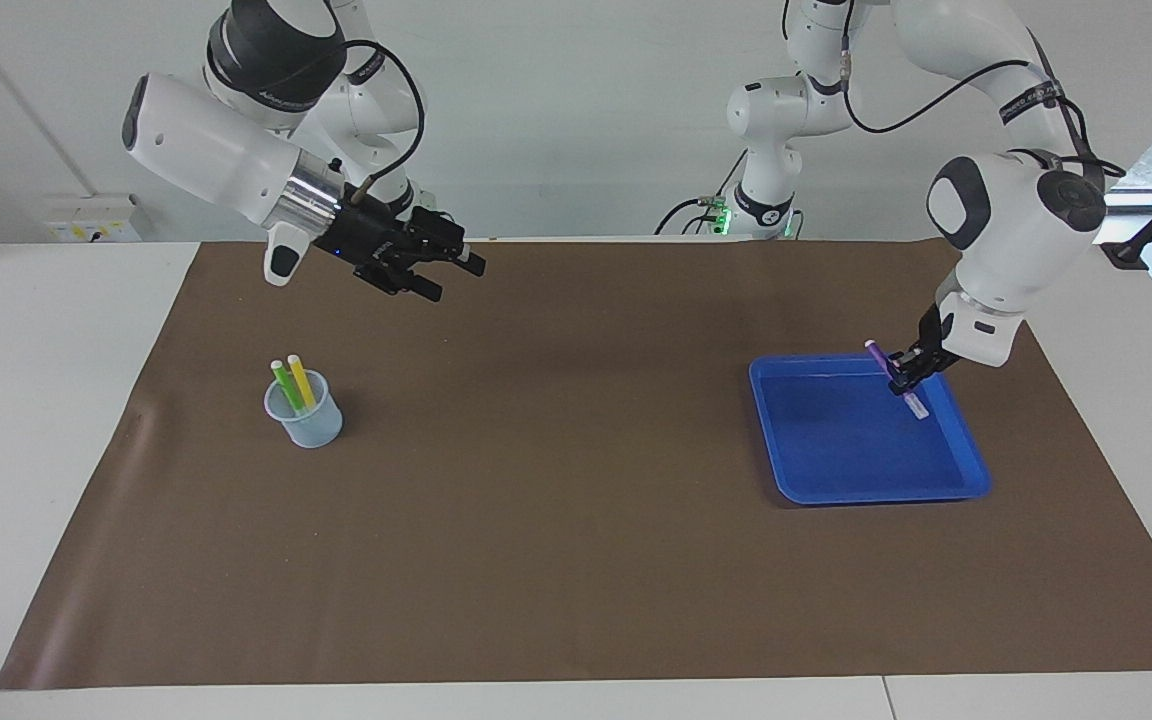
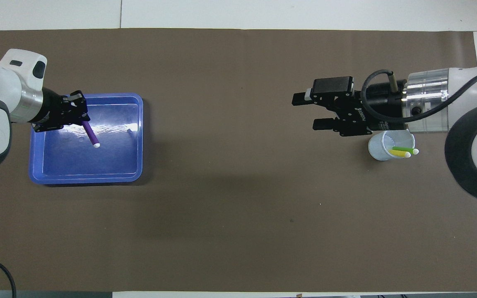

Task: Transfer and insert pens with both arms
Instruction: 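Grasp the purple pen with the left gripper and lift it, then grasp the purple pen with the right gripper and open the left gripper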

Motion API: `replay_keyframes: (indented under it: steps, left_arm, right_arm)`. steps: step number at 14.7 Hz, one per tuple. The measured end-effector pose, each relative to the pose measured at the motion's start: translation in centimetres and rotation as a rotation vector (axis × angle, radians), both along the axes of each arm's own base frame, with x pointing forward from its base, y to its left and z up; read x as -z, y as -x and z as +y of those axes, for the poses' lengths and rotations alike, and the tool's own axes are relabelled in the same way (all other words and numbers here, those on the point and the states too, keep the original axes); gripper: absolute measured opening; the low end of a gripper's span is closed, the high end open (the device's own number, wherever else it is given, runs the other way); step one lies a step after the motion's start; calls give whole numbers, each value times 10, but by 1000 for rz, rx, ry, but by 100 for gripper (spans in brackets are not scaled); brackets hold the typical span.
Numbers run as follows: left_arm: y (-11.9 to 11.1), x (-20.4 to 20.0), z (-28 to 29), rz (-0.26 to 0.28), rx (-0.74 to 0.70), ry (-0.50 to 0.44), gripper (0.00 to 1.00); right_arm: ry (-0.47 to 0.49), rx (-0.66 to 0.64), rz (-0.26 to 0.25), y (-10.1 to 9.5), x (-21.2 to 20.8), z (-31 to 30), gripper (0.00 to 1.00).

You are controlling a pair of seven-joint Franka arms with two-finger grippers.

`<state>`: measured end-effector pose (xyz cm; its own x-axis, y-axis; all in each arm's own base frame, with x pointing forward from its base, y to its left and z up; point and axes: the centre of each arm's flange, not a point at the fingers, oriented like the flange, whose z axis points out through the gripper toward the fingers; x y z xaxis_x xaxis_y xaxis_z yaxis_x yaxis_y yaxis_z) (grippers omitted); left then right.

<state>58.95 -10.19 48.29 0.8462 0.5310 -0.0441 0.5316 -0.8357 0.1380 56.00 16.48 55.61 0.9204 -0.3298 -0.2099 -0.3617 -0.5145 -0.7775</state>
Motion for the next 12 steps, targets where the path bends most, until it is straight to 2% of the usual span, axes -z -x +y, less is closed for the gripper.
replay_keyframes:
  steps: [2, 4, 6, 8, 12]
  left_arm:
    - [3, -11, -37, 19, -120, 80, 16]
    - [7, -20, -67, 41, -189, 148, 16]
    - [11, -32, -98, 49, -264, 186, 16]
    - [19, -41, -136, 43, -332, 222, 16]
    - [35, -44, -197, 37, -428, 279, 16]
  right_arm:
    - [-68, 99, 3, 8, 22, 28, 100]
    - [-92, 148, 18, 23, 43, 53, 100]
    - [-125, 158, 20, 34, 62, 64, 100]
    - [-156, 168, -9, 40, 79, 64, 100]
    - [-148, 176, -27, 59, 85, 98, 100]
